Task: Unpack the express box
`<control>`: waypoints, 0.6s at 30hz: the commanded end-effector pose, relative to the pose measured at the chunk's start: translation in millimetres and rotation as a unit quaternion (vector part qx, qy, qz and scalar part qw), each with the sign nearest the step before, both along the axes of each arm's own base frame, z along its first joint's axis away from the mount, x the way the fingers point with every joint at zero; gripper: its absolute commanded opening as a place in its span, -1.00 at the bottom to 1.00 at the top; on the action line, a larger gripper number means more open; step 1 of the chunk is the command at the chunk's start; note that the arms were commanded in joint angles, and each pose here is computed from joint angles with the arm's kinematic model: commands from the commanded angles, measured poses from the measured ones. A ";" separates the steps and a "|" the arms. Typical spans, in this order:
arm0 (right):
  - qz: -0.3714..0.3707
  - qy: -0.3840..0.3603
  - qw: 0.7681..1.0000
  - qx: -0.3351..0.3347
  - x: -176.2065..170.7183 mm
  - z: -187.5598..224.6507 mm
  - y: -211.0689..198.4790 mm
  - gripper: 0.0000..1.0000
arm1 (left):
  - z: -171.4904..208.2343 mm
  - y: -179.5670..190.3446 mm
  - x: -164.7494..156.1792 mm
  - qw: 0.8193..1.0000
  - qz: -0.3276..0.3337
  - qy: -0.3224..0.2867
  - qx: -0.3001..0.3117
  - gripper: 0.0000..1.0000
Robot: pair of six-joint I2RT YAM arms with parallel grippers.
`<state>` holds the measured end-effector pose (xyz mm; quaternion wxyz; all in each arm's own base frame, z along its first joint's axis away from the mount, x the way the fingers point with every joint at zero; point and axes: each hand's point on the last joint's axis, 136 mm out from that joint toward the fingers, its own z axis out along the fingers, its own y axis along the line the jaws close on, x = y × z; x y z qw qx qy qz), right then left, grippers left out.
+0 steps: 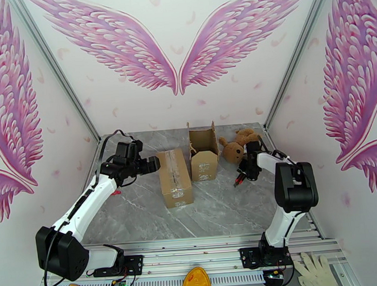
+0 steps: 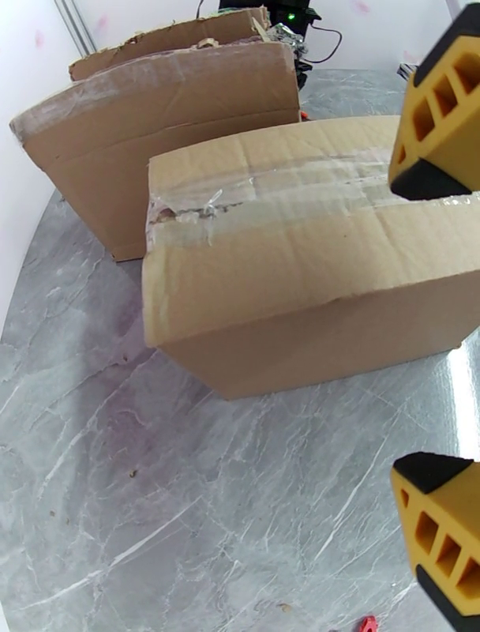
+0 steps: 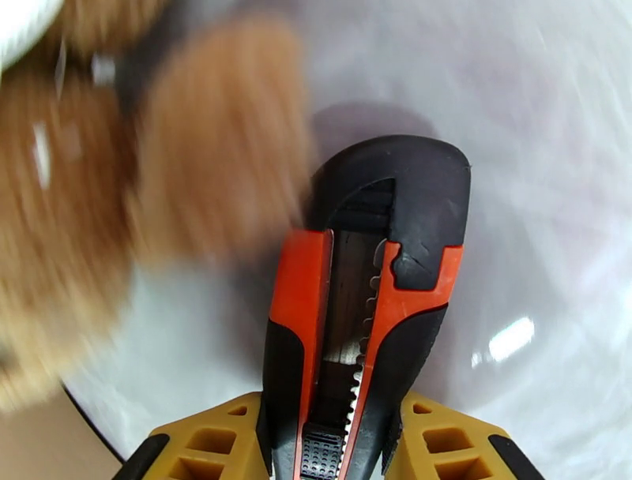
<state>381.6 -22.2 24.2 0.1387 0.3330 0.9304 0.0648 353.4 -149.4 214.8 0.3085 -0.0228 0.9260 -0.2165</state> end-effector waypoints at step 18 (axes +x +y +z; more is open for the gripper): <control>0.010 -0.325 0.945 0.048 -31.1 246.3 48.1 -0.31 | 160.1 -178.0 -42.9 0.916 -0.283 -0.280 -0.048 0.21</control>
